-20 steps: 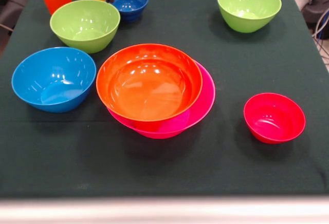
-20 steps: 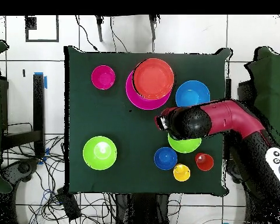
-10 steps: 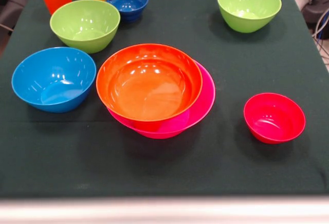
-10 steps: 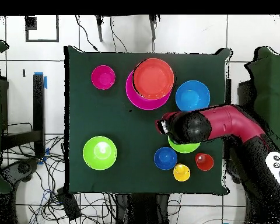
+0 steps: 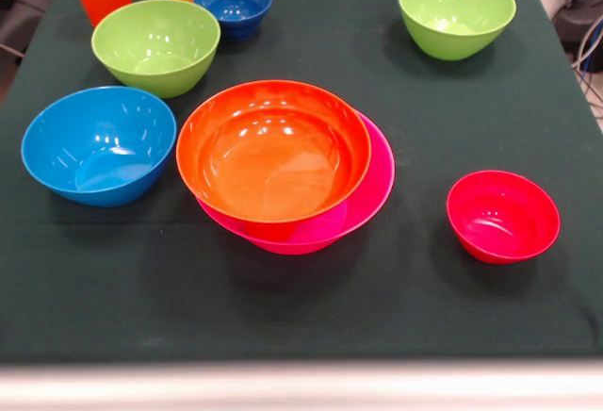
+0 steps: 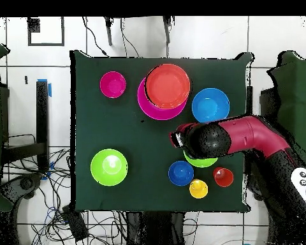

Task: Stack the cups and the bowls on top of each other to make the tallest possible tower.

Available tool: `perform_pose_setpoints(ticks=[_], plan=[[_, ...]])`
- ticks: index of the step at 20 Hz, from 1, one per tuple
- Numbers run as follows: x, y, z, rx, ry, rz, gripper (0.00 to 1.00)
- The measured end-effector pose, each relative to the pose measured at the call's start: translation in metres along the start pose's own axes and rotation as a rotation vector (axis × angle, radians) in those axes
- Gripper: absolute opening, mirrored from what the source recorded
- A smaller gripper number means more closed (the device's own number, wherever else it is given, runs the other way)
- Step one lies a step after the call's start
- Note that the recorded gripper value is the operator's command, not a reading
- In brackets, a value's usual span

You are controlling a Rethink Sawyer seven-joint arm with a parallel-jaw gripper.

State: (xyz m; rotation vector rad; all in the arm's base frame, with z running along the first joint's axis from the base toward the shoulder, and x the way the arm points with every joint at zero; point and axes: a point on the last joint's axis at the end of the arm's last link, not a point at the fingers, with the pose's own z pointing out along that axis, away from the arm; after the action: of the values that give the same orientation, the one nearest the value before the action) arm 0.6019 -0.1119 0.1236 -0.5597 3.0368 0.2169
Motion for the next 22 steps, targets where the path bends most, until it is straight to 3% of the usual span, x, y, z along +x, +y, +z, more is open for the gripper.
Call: perform_pose_setpoints(ticks=[10,22], plan=[[0.017,-0.008,0.016,0.008,-0.044,0.041,1.00],[0.059,-0.032,0.034,0.036,-0.007,0.121,1.00]])
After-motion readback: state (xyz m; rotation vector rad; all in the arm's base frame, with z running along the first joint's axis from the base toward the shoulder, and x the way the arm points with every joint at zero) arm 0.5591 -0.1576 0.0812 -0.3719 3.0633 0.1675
